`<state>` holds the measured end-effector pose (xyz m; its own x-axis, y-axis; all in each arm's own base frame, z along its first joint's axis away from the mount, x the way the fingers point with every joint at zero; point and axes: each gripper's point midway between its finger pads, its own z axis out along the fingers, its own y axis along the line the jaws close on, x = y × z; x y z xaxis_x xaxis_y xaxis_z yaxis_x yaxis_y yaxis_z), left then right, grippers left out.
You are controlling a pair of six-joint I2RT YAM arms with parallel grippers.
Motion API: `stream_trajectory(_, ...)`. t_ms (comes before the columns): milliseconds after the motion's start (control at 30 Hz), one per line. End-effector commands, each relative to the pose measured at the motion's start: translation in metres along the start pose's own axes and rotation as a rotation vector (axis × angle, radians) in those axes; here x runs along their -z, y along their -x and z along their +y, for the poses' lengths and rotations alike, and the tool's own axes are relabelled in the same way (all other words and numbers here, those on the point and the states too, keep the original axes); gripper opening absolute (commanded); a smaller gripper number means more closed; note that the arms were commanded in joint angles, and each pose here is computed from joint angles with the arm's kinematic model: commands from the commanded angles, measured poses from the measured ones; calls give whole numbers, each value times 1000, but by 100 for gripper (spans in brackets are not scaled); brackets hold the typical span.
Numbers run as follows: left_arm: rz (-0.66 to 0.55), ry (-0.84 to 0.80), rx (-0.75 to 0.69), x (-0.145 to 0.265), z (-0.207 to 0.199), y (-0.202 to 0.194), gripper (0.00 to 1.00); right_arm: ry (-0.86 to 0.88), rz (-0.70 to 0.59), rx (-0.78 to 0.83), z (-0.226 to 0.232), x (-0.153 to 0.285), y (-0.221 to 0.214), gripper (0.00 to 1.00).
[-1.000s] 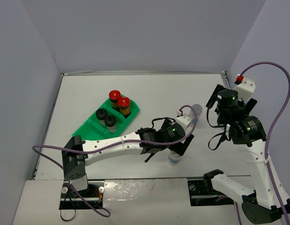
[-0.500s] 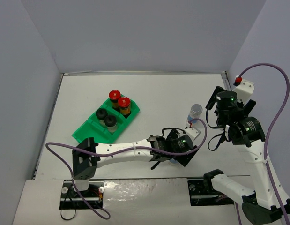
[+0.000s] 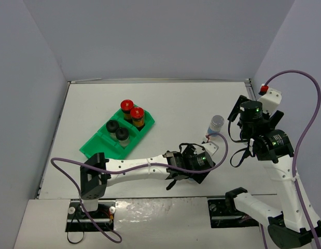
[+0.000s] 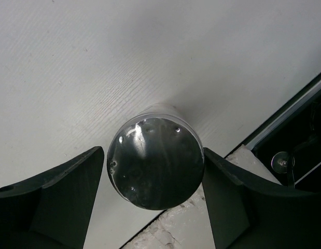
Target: Organize the condiment bottles
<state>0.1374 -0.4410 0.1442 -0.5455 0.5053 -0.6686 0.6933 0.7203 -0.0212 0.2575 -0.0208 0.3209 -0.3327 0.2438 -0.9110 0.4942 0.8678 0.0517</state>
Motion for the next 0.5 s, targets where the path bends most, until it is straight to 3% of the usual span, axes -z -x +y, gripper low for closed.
stream_trajectory(0, -78, -9, 27, 16, -6, 30, 62, -18, -52, -52, -3, 0, 13, 100)
stream_trajectory(67, -72, -7, 27, 15, -6, 29, 44, -19, -50, -48, -3, 0, 11, 100)
stream_trajectory(200, -70, 6, 33, 18, -3, 29, 0, -21, -49, -46, -3, -1, 11, 100)
stream_trajectory(467, -150, 112, 75, 62, 33, 46, 0, -20, -50, -41, -2, -1, 12, 100)
